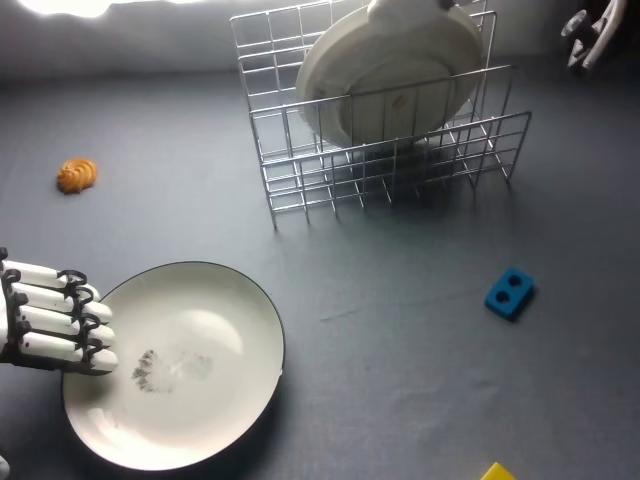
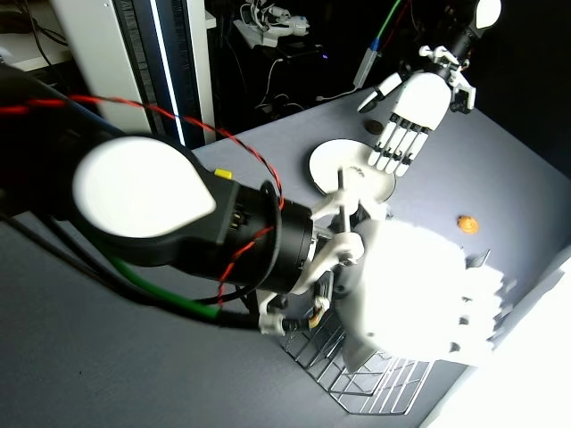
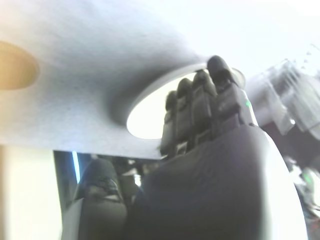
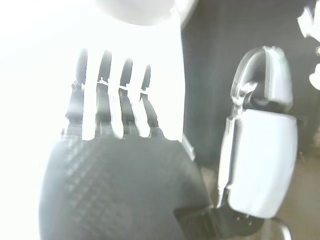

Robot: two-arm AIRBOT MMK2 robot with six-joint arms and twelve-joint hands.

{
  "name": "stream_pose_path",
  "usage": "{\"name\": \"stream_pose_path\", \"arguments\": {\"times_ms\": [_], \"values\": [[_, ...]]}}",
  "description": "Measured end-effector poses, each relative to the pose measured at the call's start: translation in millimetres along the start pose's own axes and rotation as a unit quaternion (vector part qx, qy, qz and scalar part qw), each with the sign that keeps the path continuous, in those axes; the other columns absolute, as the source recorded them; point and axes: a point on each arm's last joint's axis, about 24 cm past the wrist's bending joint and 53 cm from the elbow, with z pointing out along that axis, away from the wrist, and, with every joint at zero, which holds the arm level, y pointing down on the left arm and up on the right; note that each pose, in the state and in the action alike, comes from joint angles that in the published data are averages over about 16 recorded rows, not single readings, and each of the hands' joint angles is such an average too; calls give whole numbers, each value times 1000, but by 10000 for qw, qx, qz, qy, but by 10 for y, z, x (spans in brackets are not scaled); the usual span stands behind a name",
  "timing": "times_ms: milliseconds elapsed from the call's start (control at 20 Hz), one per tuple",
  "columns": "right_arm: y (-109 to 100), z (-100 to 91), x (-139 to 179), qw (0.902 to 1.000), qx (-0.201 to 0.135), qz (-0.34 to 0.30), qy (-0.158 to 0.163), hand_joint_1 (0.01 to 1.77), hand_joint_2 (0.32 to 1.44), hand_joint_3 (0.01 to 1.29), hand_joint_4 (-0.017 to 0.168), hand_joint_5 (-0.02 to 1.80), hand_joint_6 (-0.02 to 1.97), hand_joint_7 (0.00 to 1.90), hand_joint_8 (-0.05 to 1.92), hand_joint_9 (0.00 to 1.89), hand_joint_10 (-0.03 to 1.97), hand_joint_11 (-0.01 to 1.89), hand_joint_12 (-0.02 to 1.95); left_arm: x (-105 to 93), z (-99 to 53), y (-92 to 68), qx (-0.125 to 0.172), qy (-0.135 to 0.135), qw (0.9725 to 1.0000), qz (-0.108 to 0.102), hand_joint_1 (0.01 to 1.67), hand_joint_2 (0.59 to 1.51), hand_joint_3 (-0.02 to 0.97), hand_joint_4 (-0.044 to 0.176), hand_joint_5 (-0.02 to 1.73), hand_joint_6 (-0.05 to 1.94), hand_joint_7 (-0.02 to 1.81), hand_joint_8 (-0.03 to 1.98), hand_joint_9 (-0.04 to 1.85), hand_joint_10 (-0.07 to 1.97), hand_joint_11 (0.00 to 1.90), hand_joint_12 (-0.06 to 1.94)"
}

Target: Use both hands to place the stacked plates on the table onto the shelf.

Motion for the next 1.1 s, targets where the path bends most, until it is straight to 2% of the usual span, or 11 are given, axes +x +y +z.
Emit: {"name": "stream_pose_path", "arguments": {"times_ms": [250, 700, 800, 1100], "values": [[158, -40, -126, 9996, -142, -198, -117, 715, 894, 17, -2, 21, 1006, 17, 1338, 47, 1403, 21, 1655, 50, 40, -1, -99, 25, 9998, -150, 22, 1148, 15, 2, 181, 9, 173, 6, 113, -28, 19, 344], [250, -65, -145, 9994, -229, -208, -132, 742, 892, 16, -3, 26, 981, 20, 1320, 48, 1396, 21, 1658, 107, 87, -12, -203, 53, 9993, -304, 24, 1142, 15, 4, 179, 11, 169, 0, 99, -38, 21, 345], [261, -68, -142, 9994, -239, -205, -128, 763, 893, 16, -3, 33, 881, 31, 1195, 51, 1267, 21, 1530, 116, 92, -16, -213, 59, 9992, -330, 24, 1141, 15, 3, 178, 12, 167, -1, 97, -39, 22, 341], [301, -84, -156, 9994, -278, -181, -141, 893, 894, 16, -3, 31, 511, 33, 684, 41, 729, 21, 895, 135, 104, -24, -246, 58, 9988, -416, 24, 1139, 16, 1, 172, 11, 160, -6, 86, -40, 23, 322]]}}
